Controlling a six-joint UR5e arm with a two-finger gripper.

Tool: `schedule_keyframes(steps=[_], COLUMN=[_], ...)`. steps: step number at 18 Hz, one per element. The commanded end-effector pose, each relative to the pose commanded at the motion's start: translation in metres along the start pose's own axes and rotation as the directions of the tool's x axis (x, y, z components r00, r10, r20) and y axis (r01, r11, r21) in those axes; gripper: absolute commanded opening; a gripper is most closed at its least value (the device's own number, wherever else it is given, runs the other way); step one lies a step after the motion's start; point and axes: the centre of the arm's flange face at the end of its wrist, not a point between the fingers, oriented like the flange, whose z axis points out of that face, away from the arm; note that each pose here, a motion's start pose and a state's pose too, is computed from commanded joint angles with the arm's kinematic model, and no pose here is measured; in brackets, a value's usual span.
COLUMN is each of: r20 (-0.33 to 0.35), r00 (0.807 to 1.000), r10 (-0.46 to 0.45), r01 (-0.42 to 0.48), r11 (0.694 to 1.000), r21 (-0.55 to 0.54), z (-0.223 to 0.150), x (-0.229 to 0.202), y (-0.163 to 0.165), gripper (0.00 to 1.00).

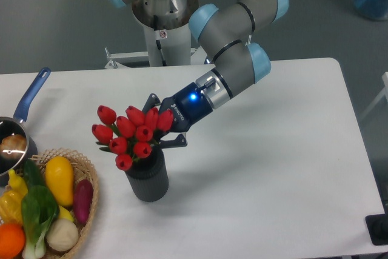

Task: Pick up the flowers from the vase
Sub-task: 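Lift the gripped tulips up out of the black vase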

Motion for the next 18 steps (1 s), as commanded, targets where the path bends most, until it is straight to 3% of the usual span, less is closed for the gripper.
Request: schedule_keyframes(steps=[12, 15, 17, 18], r20=[0.107, 0.124, 0.138, 0.143], r00=[0.992, 0.99, 0.989, 0.988], r10=[-0.069, -0.069, -0.057, -0.051], r01=[0.061, 0.06, 0.046, 0.04], r11=[0.995, 0.995, 0.996, 0.996], r21=[0.074, 0.077, 0.08, 0.08], z=[-0.062, -0.07, -0.077, -0.079], x=[0.027, 0.037, 0.039, 0.041], y=[-0.127, -0.142, -0.148, -0.152], gripper=[0.0, 0.0, 0.07, 0.04])
